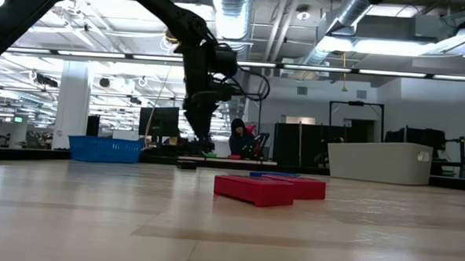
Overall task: Pick & Place Office items
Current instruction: Put the top black clock into the blue bin
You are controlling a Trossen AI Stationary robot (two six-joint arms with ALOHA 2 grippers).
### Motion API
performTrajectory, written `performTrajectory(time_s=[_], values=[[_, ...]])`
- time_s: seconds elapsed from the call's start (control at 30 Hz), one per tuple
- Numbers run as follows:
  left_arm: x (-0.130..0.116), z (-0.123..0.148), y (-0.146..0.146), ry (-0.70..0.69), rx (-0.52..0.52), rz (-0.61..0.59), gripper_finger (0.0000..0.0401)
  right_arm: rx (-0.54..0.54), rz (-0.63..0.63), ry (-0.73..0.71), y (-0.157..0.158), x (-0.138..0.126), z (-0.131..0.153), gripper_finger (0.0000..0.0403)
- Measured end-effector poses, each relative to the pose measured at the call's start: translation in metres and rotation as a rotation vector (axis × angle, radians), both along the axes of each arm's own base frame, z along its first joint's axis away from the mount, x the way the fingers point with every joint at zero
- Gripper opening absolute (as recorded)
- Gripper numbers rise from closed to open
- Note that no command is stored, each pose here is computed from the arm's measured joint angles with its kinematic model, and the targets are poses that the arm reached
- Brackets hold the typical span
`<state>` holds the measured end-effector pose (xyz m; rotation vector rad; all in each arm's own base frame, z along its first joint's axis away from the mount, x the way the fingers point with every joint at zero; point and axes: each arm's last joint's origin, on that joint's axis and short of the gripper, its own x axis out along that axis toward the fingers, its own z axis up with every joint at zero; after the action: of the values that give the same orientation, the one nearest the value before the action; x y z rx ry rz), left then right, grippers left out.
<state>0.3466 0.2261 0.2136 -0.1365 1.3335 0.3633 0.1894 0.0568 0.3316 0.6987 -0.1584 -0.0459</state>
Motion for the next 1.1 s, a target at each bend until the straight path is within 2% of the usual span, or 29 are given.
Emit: performTrajectory(time_s=[0.27,0.4,0.6,0.73,0.9,1.1], values=[[-0.007,-0.005,0.0,0.039,-0.033,0.005,0.0396,-0.011,0.004,-0.032,0.001,-0.001,0.003,0.0245],[-0.009,-0.006,0.002,0.005,-0.101,-0.008,0.0398,-0.011,0.01,-0.033,0.002,-0.001,0.003,0.0245],[-0.019,-0.032,-0.005,0.036,-0.19,-0.011,0.0399,-0.014,0.01,-0.032,0.002,-0.001,0.003,0.0245],[-0.024,-0.046,-0.006,0.078,-0.149,0.004,0.0399,-0.013,0.011,-0.033,0.002,-0.001,0.003,0.0245],[-0.019,-0.048,-0.002,0.019,-0.096,0.003,0.0399,-0.012,0.025,-0.034,0.005,-0.002,0.004,0.0245],[-0.027,-0.051,0.005,0.028,-0.111,0.029,0.0399,-0.01,0.045,-0.034,0.009,-0.003,0.003,0.0245]])
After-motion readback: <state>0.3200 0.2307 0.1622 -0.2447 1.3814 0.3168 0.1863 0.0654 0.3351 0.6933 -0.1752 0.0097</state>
